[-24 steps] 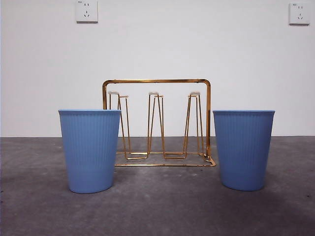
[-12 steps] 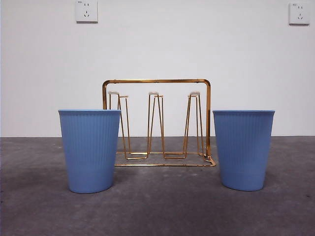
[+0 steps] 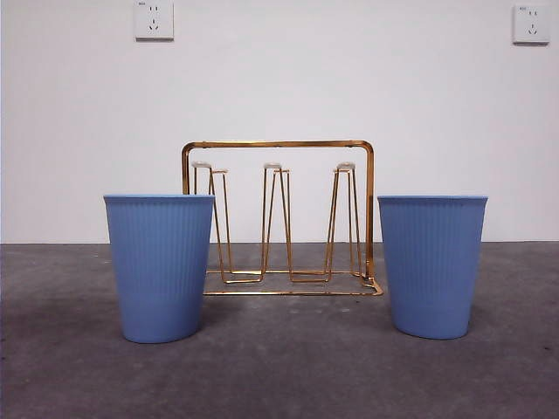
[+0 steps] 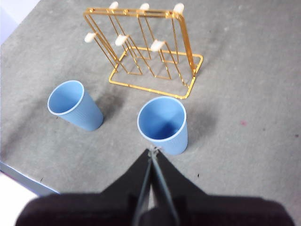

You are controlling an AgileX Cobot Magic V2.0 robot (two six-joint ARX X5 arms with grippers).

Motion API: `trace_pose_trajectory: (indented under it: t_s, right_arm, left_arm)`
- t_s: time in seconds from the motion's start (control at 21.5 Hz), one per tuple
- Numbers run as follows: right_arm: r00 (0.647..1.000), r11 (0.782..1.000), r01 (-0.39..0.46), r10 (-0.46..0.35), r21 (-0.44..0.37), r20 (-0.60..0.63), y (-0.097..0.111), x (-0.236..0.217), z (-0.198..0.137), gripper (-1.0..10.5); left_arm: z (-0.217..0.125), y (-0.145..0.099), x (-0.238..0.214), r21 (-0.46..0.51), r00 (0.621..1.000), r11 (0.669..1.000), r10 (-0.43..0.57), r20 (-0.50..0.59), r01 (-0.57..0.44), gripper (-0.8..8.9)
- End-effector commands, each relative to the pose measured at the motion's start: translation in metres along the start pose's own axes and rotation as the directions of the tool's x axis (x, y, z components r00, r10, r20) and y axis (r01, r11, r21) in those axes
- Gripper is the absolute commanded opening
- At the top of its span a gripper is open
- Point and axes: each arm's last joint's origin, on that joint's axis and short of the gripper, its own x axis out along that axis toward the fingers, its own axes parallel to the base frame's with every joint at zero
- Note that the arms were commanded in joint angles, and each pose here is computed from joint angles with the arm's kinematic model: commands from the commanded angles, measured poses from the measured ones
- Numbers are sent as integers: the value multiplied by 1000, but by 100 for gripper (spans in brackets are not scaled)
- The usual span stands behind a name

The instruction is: Pick up cup 1,put cup 1 in the cup rack,pick up cup 2,put cup 2 in the cup rack

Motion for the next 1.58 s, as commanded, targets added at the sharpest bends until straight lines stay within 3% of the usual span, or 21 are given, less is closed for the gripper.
trace_pose_trajectory:
  t_s: [0.05,0.09,0.14,0.19,0.23,0.28,0.33,0.61,0.79,1.12,1.3,1.58]
  right_arm:
    - [1000,1000,-5,5,-8,-9,0,0,1,6]
    - [1000,1000,-6,6,-4,-15,0,0,1,20]
    - [1000,1000,-5,5,1,-19,-1,1,2,111]
    - [1000,1000,-4,4,4,-19,-1,1,2,250]
    - [1000,1000,-4,4,8,-24,-2,3,3,404]
    - [1000,1000,-4,4,14,-28,-3,4,4,535]
    - [999,999,-5,6,33,-34,-4,6,5,567]
    - [990,993,-23,39,119,-137,-21,35,18,566]
    - [957,988,-49,89,149,-275,-32,85,31,563]
    - [872,994,88,-47,62,-487,-36,188,32,526]
    - [830,990,138,-116,1,-546,-37,229,24,523]
    - [808,986,169,-138,0,-573,-43,258,16,221]
  left_arm:
    - [0,0,2,18,1000,1000,-19,-10,19,12]
    - [1,0,3,11,1000,1000,-22,-14,22,100]
    - [2,0,4,-4,1000,1000,-26,-14,26,274]
    - [3,0,5,-21,999,999,-35,-15,35,501]
    - [4,0,6,-31,998,998,-56,-14,55,653]
    - [6,-1,6,-33,996,996,-83,-18,82,664]
    - [8,-1,7,-32,993,993,-114,-18,113,664]
    - [29,-7,11,-18,961,961,-276,-7,276,664]
    - [37,-8,21,-31,939,939,-344,-25,343,664]
    - [40,-7,36,-46,915,917,-399,-66,396,664]
    - [43,-7,41,-51,908,910,-414,-65,411,664]
    - [44,-6,45,-63,907,910,-414,-73,411,664]
